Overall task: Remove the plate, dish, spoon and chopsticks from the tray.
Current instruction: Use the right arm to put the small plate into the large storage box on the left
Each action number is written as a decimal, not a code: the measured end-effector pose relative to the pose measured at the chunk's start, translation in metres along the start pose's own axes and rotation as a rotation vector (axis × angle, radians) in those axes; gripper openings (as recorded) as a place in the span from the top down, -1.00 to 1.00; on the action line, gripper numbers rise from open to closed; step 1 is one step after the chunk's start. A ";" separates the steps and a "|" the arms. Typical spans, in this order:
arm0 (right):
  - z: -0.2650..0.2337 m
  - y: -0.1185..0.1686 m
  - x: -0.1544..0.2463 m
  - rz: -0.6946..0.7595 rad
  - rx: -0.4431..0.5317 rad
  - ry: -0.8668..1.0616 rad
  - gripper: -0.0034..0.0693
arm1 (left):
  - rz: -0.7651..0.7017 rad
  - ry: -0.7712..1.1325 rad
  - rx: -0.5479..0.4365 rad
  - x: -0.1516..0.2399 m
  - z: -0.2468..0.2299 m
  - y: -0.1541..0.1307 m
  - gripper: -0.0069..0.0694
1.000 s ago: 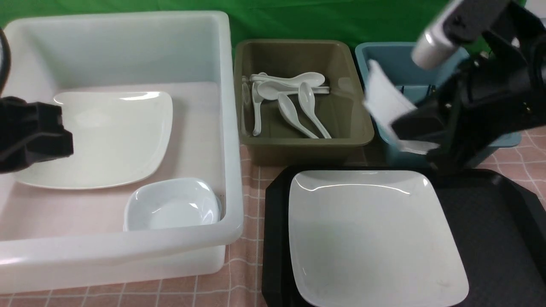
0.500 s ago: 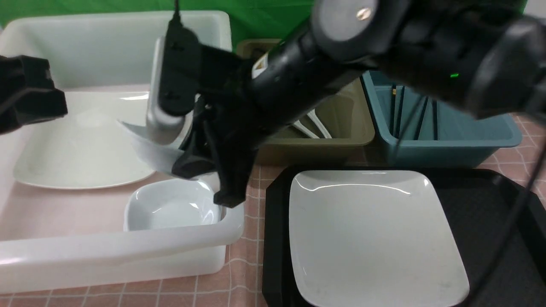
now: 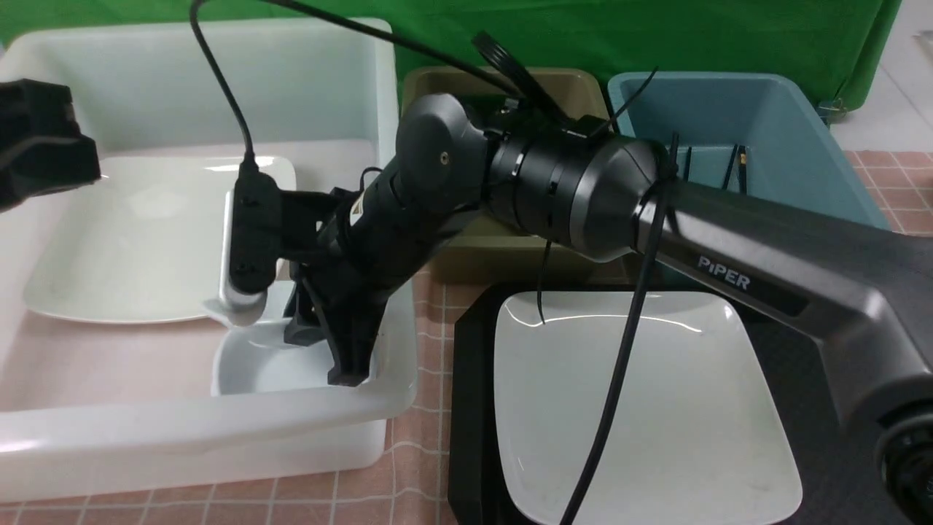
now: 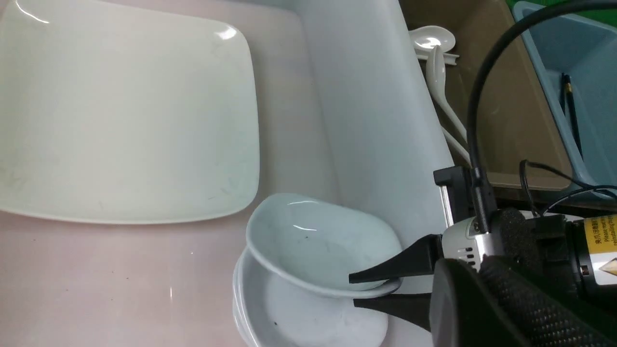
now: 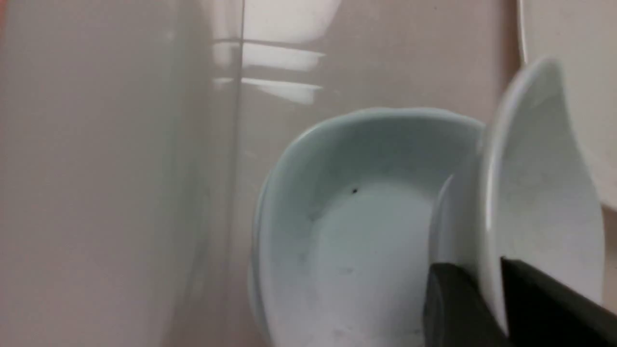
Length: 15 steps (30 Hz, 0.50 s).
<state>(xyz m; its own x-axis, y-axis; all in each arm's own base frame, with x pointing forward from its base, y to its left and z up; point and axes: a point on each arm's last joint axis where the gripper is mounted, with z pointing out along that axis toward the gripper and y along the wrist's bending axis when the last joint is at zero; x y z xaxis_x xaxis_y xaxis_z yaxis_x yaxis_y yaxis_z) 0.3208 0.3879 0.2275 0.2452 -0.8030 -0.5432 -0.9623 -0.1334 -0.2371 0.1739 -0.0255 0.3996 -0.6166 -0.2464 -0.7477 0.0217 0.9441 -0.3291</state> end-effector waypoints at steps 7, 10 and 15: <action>-0.020 0.002 -0.003 0.028 -0.002 0.048 -0.17 | -0.005 0.017 -0.002 0.000 0.005 0.001 0.71; -0.043 0.005 -0.009 0.061 -0.012 0.064 -0.23 | -0.010 0.036 -0.003 0.000 0.009 0.001 0.71; -0.092 0.014 -0.023 0.140 -0.006 0.059 -0.22 | -0.018 0.054 0.016 0.000 0.014 0.000 0.71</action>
<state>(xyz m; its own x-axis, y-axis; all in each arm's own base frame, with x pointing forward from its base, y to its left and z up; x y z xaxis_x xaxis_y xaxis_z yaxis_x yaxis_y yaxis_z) 0.2912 0.3510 0.3112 0.1011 -0.8469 -0.5220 -0.9873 -0.0208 -0.1574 0.1851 -0.0289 0.3917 -0.6587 -0.2503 -0.7096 0.0231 0.9359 -0.3516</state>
